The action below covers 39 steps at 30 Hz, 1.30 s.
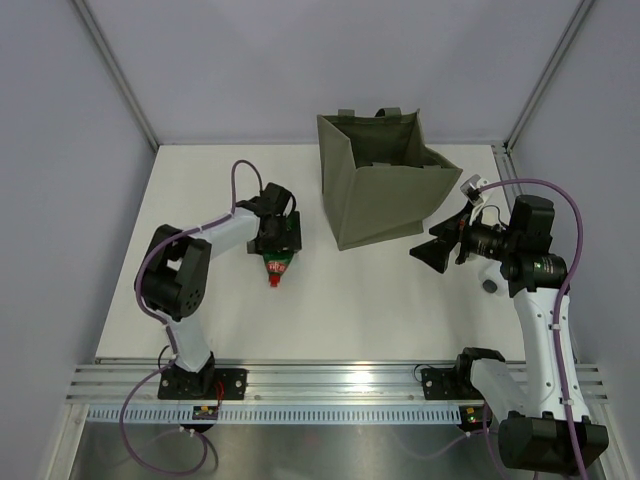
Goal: Place the personal care products into the canvas bag
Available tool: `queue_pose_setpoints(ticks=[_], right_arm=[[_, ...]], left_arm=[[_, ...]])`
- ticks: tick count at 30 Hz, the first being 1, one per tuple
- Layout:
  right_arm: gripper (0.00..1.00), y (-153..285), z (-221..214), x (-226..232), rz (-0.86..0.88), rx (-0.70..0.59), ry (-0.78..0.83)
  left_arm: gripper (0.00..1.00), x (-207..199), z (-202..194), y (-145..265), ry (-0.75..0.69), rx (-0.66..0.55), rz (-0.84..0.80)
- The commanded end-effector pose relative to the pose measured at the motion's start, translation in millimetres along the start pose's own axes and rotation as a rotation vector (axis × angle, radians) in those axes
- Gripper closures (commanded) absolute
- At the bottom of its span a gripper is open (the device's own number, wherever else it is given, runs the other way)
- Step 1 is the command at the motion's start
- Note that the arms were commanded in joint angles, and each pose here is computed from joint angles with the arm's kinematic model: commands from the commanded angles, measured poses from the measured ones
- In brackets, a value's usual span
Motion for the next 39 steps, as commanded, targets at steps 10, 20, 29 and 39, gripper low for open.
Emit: queue_pose_setpoints(ticks=[10,20,29,39], right_arm=[[0.01,2,1,1,-0.007,-0.016,0.042],[0.0,2,-1,1,0.0,-0.019,0.042],[0.01,4,-2,4,0.0,-0.022,0.051],[0.01,1,-7,7,0.084,0.015,0.035]], left_arm=[[0.01,11,45,-9,-0.123,0.021,0.145],[0.01,10,56,13,-0.176,-0.05,0.113],[0.03,1,54,-17,-0.209,0.063,0.078],[0.15,3,44,-15,-0.243,0.086,0.053]])
Point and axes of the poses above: each gripper's point midway between its finger pads, its own y axis back along the fingers, its own x axis along the line the jaws close on, z = x × y, the point moved 6 cm from there along y, back along the fingers, and after that the axes turned 15 degrees about -y, right-handed, at the moved point
